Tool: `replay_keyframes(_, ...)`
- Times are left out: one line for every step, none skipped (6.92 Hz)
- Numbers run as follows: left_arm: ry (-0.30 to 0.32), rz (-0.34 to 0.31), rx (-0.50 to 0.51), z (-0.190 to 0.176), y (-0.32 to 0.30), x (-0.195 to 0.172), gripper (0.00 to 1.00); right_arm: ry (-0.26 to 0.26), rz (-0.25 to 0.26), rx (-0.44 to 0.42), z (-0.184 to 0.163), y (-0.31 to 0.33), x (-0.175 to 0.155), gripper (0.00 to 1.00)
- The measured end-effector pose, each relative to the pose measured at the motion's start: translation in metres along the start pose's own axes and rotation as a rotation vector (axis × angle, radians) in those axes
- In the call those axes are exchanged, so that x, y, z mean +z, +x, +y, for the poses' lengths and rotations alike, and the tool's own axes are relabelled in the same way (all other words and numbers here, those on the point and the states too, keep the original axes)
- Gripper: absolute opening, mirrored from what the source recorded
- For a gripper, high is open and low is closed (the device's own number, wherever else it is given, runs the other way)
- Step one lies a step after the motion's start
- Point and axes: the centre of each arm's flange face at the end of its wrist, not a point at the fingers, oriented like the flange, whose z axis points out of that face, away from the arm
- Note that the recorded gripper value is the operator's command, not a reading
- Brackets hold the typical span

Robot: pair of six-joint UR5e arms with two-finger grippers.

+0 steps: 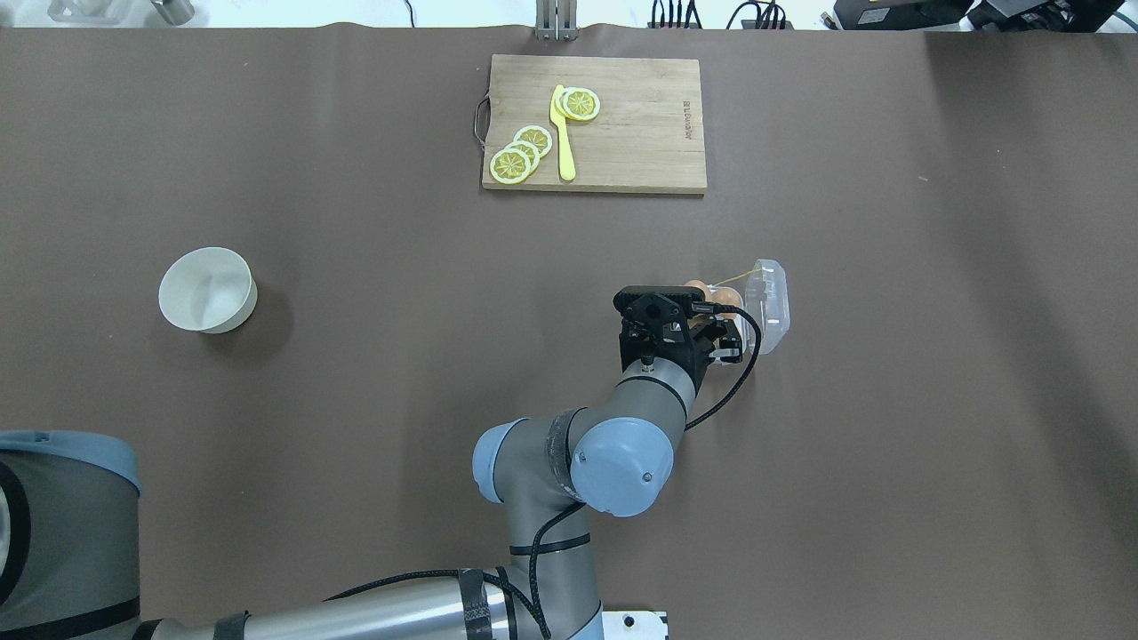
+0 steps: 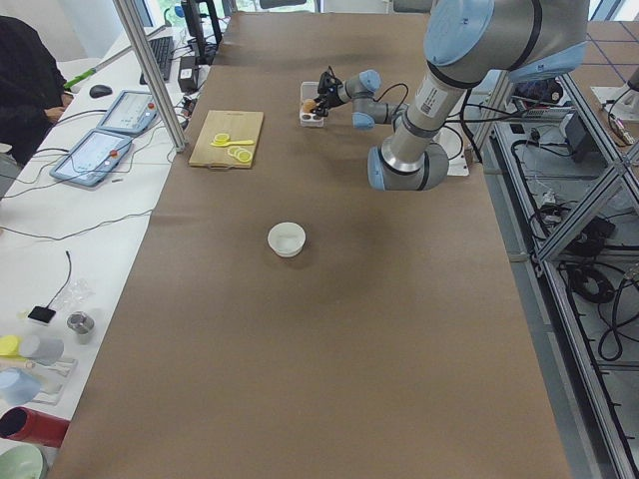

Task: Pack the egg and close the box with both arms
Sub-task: 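Lower the egg into an empty slot and open the left gripper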

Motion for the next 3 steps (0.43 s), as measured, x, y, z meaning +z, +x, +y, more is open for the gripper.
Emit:
replay_keyframes(0.000, 0.001, -0.003, 0.0000, -0.0005, -0.0001, 0.97, 0.000, -0.001, 0.000, -0.0001, -0.0004, -0.0001, 1.00)
replay_keyframes(-0.001, 0.000, -0.004, 0.0022, -0.0018, -0.0003, 0.97, 0.000, -0.001, 0.000, -0.0002, -0.0007, -0.0001, 1.00)
replay_keyframes(-0.004, -0.001, -0.003, 0.0052, -0.0033, -0.0010, 0.97, 0.000, -0.001, 0.000, -0.0004, -0.0007, -0.0001, 1.00)
